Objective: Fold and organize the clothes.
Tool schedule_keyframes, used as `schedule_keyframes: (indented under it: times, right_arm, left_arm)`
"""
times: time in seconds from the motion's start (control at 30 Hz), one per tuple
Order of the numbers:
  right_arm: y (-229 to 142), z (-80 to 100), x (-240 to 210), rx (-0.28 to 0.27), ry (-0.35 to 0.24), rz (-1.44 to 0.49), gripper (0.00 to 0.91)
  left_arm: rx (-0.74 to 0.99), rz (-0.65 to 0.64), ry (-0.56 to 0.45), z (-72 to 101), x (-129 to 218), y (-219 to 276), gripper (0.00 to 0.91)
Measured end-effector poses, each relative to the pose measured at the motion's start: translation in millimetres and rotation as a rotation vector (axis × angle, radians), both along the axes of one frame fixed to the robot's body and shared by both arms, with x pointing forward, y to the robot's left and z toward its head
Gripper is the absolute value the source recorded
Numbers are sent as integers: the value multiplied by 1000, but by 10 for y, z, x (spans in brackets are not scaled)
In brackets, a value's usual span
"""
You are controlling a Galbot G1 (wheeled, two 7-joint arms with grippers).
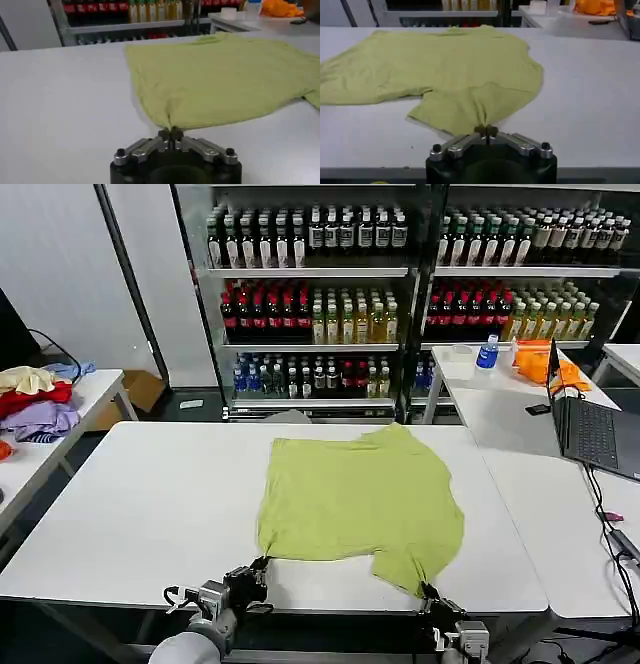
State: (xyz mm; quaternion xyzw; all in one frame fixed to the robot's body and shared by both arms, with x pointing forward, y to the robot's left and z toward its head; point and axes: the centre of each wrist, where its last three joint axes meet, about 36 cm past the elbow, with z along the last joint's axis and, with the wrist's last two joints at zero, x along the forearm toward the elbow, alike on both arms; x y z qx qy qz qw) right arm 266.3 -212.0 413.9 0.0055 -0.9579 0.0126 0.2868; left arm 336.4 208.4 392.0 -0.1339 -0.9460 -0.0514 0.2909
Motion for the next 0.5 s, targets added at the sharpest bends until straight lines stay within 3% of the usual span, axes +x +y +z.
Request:
schedule_keyframes:
  times: [0.5]
  right_arm:
    - [-156, 449, -288, -22, -92, 6, 0]
  left_arm:
    - [-28, -17, -13, 222, -246, 171, 20]
